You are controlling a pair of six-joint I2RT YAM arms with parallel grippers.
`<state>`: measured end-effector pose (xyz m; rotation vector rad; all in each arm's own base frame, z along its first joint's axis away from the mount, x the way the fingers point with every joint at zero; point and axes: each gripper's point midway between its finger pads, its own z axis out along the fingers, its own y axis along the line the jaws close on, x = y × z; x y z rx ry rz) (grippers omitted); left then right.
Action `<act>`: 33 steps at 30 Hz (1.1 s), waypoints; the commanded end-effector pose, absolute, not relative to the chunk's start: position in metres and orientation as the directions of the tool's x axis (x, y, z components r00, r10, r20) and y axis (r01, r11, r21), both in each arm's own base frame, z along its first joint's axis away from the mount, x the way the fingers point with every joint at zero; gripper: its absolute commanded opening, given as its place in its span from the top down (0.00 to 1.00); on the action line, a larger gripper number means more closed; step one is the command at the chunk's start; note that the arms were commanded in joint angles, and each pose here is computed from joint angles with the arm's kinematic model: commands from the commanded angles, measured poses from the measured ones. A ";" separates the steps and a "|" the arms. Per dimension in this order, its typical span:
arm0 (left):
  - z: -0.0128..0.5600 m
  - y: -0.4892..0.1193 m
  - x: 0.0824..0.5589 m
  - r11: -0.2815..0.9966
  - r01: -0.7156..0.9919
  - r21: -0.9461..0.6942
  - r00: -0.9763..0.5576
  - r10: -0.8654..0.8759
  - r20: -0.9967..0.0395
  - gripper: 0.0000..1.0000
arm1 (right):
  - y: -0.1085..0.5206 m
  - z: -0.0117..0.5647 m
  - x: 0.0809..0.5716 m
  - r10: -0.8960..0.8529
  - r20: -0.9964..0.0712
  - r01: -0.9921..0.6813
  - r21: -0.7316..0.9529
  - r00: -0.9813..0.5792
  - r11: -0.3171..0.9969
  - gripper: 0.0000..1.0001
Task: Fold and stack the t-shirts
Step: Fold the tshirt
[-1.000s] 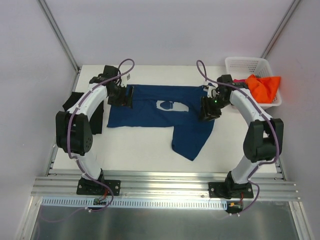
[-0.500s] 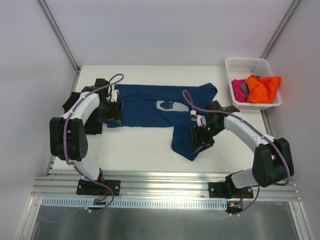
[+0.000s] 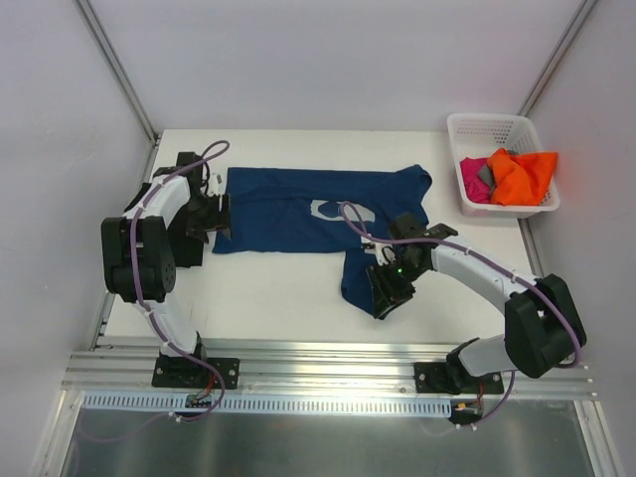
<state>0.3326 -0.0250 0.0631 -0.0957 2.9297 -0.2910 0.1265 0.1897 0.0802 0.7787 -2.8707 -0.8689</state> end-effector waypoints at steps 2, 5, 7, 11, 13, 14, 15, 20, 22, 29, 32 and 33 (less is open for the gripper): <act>0.072 -0.011 0.356 0.985 -0.071 -0.159 -0.964 -0.109 -0.242 0.35 | 0.185 0.071 0.140 -0.502 -0.129 -0.502 0.448 -0.855 0.740 0.61; 0.071 -0.006 0.363 0.986 -0.079 -0.150 -0.962 -0.115 -0.248 0.34 | 0.176 0.063 0.147 -0.521 -0.116 -0.522 0.389 -0.845 0.759 0.61; 0.071 -0.005 0.367 0.986 -0.081 -0.146 -0.960 -0.116 -0.256 0.34 | 0.176 0.062 0.148 -0.526 -0.103 -0.521 0.386 -0.844 0.761 0.61; 0.070 -0.003 0.372 0.986 -0.087 -0.145 -0.959 -0.122 -0.256 0.33 | 0.174 0.056 0.150 -0.526 -0.084 -0.517 0.364 -0.846 0.774 0.61; 0.071 -0.002 0.375 0.985 -0.088 -0.148 -0.957 -0.125 -0.260 0.33 | 0.173 0.055 0.151 -0.524 -0.075 -0.513 0.359 -0.849 0.780 0.61; 0.071 -0.001 0.376 0.984 -0.093 -0.149 -0.957 -0.129 -0.260 0.33 | 0.174 0.054 0.151 -0.525 -0.071 -0.512 0.360 -0.848 0.780 0.61; 0.071 -0.001 0.376 0.984 -0.092 -0.152 -0.957 -0.129 -0.260 0.33 | 0.174 0.053 0.151 -0.528 -0.066 -0.513 0.362 -0.847 0.778 0.61; 0.074 0.001 0.380 0.980 -0.107 -0.169 -0.952 -0.150 -0.268 0.33 | 0.174 0.048 0.151 -0.537 -0.037 -0.513 0.359 -0.843 0.780 0.61; 0.074 0.002 0.379 0.979 -0.111 -0.172 -0.952 -0.154 -0.264 0.33 | 0.175 0.047 0.150 -0.544 -0.025 -0.515 0.359 -0.839 0.778 0.61; 0.075 0.001 0.380 0.972 -0.125 -0.198 -0.948 -0.176 -0.264 0.33 | 0.175 0.043 0.137 -0.562 0.021 -0.518 0.359 -0.827 0.776 0.61; 0.077 0.000 0.381 0.970 -0.128 -0.208 -0.947 -0.182 -0.266 0.33 | 0.174 0.041 0.135 -0.557 0.034 -0.512 0.353 -0.829 0.783 0.62; 0.078 -0.001 0.381 0.969 -0.126 -0.212 -0.946 -0.182 -0.267 0.34 | 0.174 0.041 0.135 -0.553 0.035 -0.508 0.350 -0.833 0.787 0.63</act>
